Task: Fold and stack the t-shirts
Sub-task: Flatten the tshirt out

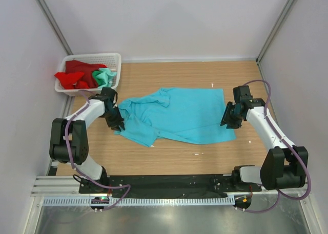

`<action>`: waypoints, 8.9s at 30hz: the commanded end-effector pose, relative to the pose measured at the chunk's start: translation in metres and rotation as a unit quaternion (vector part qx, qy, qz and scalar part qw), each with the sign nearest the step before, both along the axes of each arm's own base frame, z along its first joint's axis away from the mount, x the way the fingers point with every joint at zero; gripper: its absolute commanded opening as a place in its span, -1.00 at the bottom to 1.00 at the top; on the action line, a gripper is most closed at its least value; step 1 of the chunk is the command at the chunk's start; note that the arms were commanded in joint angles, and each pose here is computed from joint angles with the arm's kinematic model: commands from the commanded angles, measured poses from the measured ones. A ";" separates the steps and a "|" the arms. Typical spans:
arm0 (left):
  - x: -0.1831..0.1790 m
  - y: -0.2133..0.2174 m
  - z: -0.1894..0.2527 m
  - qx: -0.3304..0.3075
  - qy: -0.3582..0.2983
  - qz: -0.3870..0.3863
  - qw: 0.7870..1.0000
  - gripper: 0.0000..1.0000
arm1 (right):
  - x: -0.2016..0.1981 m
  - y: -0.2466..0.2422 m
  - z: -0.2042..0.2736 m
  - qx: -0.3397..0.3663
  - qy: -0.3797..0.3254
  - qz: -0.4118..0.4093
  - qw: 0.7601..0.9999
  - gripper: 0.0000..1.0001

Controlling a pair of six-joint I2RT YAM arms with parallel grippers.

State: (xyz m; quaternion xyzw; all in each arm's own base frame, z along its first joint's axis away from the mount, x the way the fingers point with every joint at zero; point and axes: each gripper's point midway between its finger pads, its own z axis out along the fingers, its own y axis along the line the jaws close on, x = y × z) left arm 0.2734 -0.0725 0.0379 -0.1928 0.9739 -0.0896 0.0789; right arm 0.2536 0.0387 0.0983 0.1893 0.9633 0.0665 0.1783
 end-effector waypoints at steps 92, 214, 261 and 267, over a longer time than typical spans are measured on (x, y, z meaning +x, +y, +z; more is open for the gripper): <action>0.019 -0.030 0.125 -0.055 -0.213 -0.088 0.971 -1.00 | -0.019 -0.071 -0.085 -0.006 0.081 -0.243 0.967 -0.15; 0.166 -0.121 0.143 -0.255 -0.192 -0.026 0.947 -1.00 | 0.227 -0.167 0.028 -0.094 -0.090 -0.179 0.975 -0.94; 0.262 -0.088 0.082 -0.098 -0.223 -0.081 0.967 -0.19 | 0.247 -0.182 0.007 -0.095 -0.123 -0.161 0.975 0.29; 0.253 -0.090 0.065 -0.110 -0.199 -0.082 0.970 -0.07 | 0.229 -0.165 -0.012 -0.048 -0.089 -0.195 0.976 0.29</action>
